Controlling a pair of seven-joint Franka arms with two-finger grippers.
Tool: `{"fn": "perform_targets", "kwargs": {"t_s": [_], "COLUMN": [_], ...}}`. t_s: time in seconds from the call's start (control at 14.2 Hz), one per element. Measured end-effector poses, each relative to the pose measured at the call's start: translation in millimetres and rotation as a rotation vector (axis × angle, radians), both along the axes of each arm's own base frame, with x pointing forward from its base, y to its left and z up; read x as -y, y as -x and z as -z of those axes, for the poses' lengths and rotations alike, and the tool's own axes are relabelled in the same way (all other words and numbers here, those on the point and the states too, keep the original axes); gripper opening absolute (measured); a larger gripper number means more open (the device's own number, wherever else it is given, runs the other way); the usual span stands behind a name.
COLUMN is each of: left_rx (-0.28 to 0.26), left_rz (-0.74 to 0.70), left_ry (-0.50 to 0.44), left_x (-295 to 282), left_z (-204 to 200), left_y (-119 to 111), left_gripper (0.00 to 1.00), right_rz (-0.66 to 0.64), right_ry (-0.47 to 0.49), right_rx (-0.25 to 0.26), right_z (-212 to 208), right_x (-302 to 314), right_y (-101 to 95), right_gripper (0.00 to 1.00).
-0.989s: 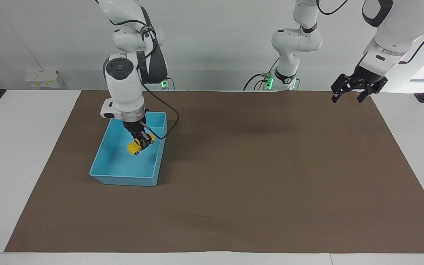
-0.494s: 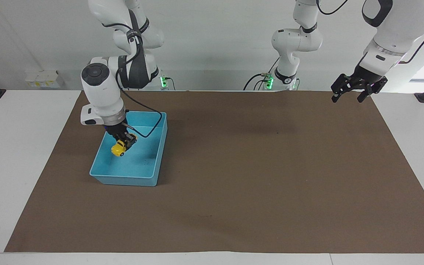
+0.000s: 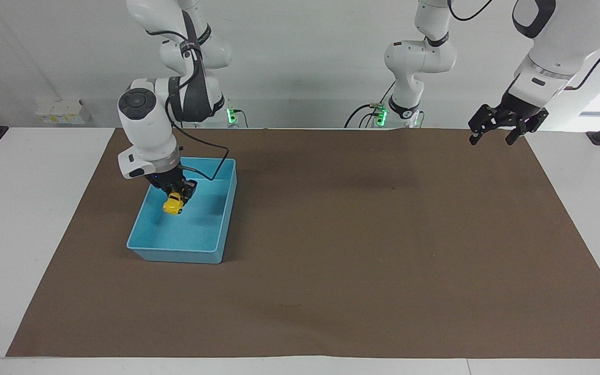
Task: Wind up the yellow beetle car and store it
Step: 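Lower the car into the bin and open the right gripper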
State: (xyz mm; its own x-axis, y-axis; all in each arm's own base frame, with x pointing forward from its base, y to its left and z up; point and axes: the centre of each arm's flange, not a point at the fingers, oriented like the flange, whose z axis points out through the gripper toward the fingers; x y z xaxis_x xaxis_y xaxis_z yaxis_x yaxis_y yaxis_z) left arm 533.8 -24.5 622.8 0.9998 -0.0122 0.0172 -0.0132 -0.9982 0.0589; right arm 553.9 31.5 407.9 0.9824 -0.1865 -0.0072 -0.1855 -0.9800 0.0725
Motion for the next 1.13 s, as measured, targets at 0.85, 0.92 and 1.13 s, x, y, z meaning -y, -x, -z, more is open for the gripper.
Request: {"fn": "perform_targets", "kwargs": {"t_s": [0.85,0.92,1.13], "left_rx": [0.0,0.0,0.0], "left_rz": [0.0,0.0,0.0], "left_ry": [0.0,0.0,0.0], "left_x": [0.0,0.0,0.0], "left_z": [0.0,0.0,0.0], "left_y": [0.0,0.0,0.0], "left_gripper": [1.0,1.0,1.0], "right_rz": [-0.188,-0.191,-0.198], "right_ry": [-0.041,-0.043,-0.046], "right_rx": [0.007,0.01,0.03], "right_z": [53.8,55.8,71.9], "right_x": [-7.2,-9.3,-12.2], "right_y": [44.0,45.1,52.7], "right_gripper": [0.45,0.45,0.45]}}
